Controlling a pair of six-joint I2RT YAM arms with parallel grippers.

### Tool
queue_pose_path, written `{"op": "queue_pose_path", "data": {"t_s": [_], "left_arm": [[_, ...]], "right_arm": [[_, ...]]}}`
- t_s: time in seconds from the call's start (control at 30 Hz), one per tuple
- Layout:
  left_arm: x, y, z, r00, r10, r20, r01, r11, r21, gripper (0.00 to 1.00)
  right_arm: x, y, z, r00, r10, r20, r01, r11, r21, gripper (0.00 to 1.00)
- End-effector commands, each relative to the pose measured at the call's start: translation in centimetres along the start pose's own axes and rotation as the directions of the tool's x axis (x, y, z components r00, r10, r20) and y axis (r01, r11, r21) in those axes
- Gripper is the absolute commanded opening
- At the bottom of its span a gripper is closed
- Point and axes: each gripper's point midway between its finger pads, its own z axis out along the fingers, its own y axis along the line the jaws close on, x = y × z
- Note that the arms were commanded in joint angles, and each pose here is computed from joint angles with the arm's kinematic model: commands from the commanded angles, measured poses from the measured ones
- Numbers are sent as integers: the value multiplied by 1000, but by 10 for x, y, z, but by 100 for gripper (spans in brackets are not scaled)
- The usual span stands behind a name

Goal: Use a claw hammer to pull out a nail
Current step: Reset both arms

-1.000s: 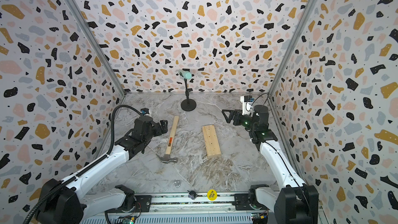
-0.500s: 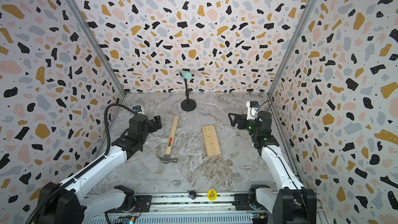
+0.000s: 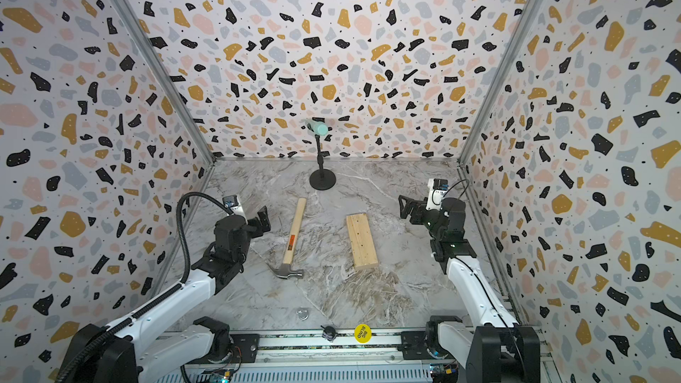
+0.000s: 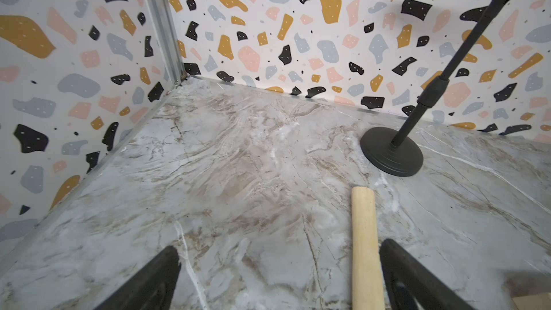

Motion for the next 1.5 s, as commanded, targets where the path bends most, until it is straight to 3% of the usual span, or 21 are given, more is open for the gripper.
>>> {"op": "queue_pose_path", "data": {"t_s": [0.0,0.23,0.73,1.0,1.23,1.47], "left_arm": [[-37,10,-2,989,-17,147,25,998,-55,99],[-29,43,4,987,42,153,-3,969,-246,100],[-7,67,16,974,137,179,-79,951,-299,100],[5,55,19,969,184,165,-148,967,-208,99],[20,57,8,959,167,229,-133,979,-156,99],[28,42,12,953,188,238,-188,982,-22,99]], "right_arm": [[-17,-5,1,996,-62,66,60,998,34,99],[-11,-23,3,990,-97,101,84,989,126,99],[15,-40,7,982,-127,139,101,978,184,99],[24,-44,8,979,-137,151,106,975,195,99],[29,-48,8,976,-159,147,126,970,210,99],[34,-49,2,963,-221,153,180,952,246,98]]}}
